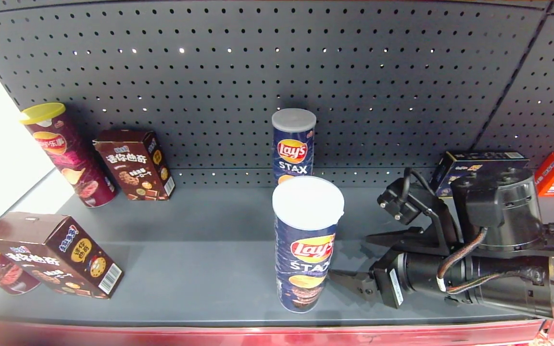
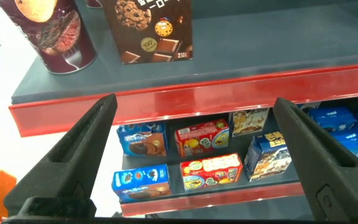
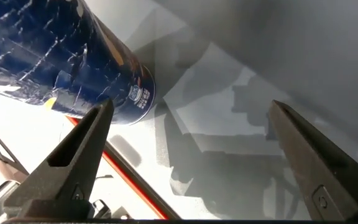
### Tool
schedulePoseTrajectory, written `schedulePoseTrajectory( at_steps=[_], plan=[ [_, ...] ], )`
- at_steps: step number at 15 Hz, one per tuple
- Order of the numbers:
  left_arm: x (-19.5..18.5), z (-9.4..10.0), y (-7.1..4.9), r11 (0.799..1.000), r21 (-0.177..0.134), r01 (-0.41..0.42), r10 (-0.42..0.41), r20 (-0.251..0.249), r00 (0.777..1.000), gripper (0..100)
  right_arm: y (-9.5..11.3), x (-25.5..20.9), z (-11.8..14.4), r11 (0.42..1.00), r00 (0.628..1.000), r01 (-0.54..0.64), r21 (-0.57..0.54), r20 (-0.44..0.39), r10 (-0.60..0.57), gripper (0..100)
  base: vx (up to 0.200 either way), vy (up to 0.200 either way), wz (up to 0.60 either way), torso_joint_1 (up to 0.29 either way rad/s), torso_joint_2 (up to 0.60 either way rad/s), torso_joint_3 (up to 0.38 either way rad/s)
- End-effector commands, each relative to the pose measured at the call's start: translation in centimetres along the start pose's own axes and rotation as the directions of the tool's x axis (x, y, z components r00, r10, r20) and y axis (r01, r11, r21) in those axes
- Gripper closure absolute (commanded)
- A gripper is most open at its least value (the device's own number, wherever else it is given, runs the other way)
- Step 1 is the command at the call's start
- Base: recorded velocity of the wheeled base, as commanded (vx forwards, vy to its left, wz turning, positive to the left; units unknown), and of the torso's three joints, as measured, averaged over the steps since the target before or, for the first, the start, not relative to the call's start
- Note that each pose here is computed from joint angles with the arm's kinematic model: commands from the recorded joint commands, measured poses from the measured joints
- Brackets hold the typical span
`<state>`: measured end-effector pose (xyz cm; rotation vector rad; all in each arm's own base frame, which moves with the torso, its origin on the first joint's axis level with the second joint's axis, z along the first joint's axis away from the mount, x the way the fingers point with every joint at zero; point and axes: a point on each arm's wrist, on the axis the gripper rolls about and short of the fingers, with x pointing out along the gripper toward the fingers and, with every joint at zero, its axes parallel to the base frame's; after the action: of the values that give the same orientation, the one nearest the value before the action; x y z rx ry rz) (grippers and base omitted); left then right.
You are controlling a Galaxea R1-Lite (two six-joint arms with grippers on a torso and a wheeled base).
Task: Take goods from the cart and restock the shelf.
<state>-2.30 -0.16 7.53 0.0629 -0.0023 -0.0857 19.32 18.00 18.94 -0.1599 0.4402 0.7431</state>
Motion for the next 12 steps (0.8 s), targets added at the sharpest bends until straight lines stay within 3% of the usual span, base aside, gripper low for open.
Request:
schedulePoseTrajectory(
  at_steps=[1,3,4,5,6,8,10,12],
  plan=[
    [0.0,0.0,0.0,1.000,-0.003,-0.001,0.001,-0.003,1.000,0,-0.8,-1.7,0.7,0.999,0.998,0.029,0.016,0.062,-0.030,0,0.000,0.000,0.00,0.000,0.00,0.000],
    [0.0,0.0,0.0,1.000,-0.003,0.002,-0.002,-0.001,1.000,0,-2.1,-4.7,1.4,0.995,0.985,0.088,0.044,0.143,-0.093,0,0.000,0.000,0.00,0.000,0.00,0.000],
    [0.0,0.0,0.0,1.000,-0.003,0.002,-0.002,-0.003,1.000,0,-2.2,-4.8,1.4,0.995,0.985,0.089,0.044,0.146,-0.095,0,0.000,0.000,0.00,0.000,0.00,0.000],
    [0.0,0.0,0.0,1.000,-0.005,0.005,-0.005,-0.001,1.000,0,-3.9,-8.6,1.3,0.979,0.954,0.182,0.090,0.226,-0.198,0,0.000,0.000,0.00,0.000,0.00,0.000],
    [0.0,0.0,0.0,1.000,-0.005,0.005,-0.005,-0.001,1.000,0,-4.4,-10.0,1.0,0.970,0.939,0.216,0.107,0.250,-0.237,0,0.000,0.000,0.00,0.000,0.00,0.000],
    [0.0,0.0,0.0,1.000,-0.003,0.003,-0.003,-0.001,1.000,0,-5.4,-15.7,-1.3,0.909,0.847,0.375,0.183,0.331,-0.416,0,0.000,0.000,0.00,0.000,0.00,0.000],
    [0.0,0.0,0.0,1.000,-0.003,0.006,-0.006,-0.001,1.000,0,-4.1,-19.7,-4.6,0.846,0.749,0.479,0.233,0.394,-0.532,0,0.000,0.000,0.00,0.000,0.00,0.000],
    [0.0,0.0,0.0,1.000,-0.002,0.005,-0.005,0.001,1.000,0,-2.6,-21.0,-8.4,0.815,0.708,0.525,0.247,0.405,-0.579,0,0.000,0.000,0.00,0.000,0.00,0.000]
  ],
)
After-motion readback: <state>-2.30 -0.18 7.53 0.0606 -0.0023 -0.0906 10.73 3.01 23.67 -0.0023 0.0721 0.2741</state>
